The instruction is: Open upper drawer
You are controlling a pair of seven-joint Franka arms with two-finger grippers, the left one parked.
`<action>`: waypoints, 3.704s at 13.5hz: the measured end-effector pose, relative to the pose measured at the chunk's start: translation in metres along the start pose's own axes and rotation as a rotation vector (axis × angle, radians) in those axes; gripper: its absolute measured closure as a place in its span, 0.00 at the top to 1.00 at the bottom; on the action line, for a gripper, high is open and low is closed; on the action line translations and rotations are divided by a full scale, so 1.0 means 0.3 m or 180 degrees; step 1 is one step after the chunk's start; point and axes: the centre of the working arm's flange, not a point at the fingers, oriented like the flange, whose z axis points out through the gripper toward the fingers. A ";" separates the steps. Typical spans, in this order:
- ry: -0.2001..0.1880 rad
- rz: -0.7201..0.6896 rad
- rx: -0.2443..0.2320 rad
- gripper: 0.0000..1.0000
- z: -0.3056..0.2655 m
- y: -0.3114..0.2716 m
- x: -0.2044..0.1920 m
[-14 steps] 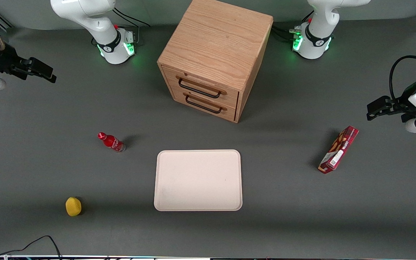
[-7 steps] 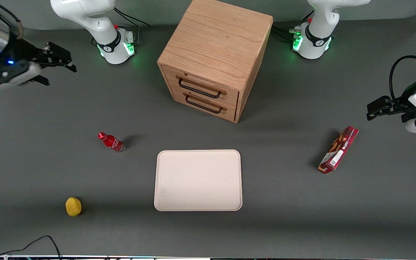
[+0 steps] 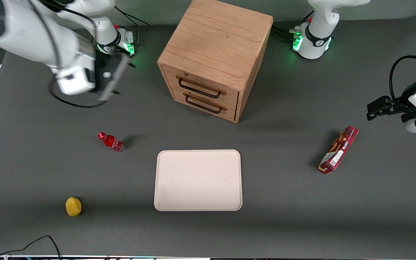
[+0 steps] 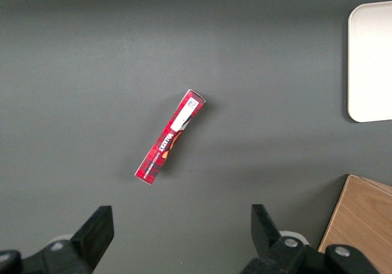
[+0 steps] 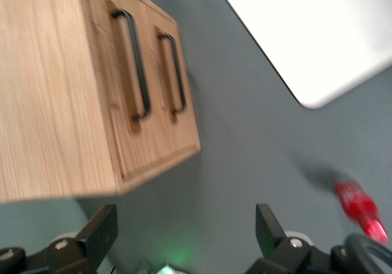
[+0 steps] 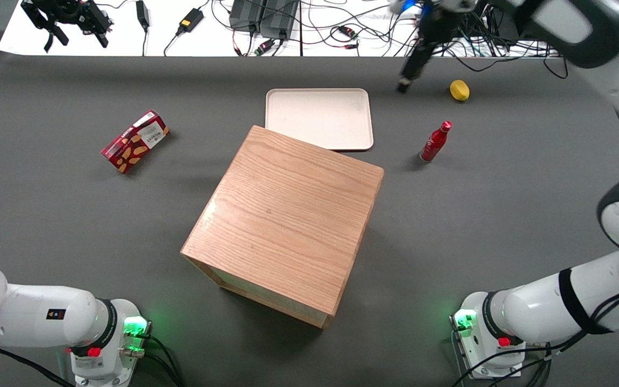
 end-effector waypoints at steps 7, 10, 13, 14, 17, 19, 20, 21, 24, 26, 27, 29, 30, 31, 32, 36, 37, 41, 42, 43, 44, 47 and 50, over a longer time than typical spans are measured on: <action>-0.0048 -0.0210 0.0279 1.00 0.409 0.009 0.273; -0.0057 -0.0115 0.0290 1.00 0.508 0.007 0.298; -0.0050 -0.0150 0.0284 1.00 0.579 -0.041 0.316; -0.0040 -0.0164 0.0283 1.00 0.604 -0.060 0.322; -0.0005 -0.0163 0.0264 1.00 0.659 -0.083 0.328; -0.0002 -0.0148 0.0258 1.00 0.681 -0.081 0.324; -0.0008 -0.0149 0.0260 1.00 0.692 -0.085 0.323; -0.0004 -0.0149 0.0258 1.00 0.701 -0.088 0.323; -0.0006 -0.0138 0.0256 1.00 0.710 -0.084 0.320; -0.0034 -0.0118 0.0252 1.00 0.724 -0.067 0.313; -0.0053 -0.0103 0.0228 1.00 0.732 -0.046 0.308; -0.0053 -0.0075 0.0238 1.00 0.734 -0.023 0.307; -0.0029 -0.0064 0.0220 1.00 0.724 -0.006 0.310; -0.0003 -0.0044 0.0174 1.00 0.712 0.026 0.314; 0.0024 0.0002 0.0132 1.00 0.700 0.073 0.314; 0.0046 0.0138 0.0033 1.00 0.661 0.233 0.313; 0.0021 0.0152 0.0010 1.00 0.634 0.269 0.314; 0.0029 0.0232 -0.0060 1.00 0.544 0.423 0.296; -0.0002 0.0233 -0.0089 1.00 0.548 0.465 0.282; -0.0026 0.0231 -0.0125 1.00 0.555 0.500 0.274; -0.0044 0.0226 -0.0160 1.00 0.555 0.528 0.274; -0.0085 0.0190 -0.0202 1.00 0.472 0.621 0.272; -0.0077 0.0179 -0.0268 1.00 0.320 0.685 0.239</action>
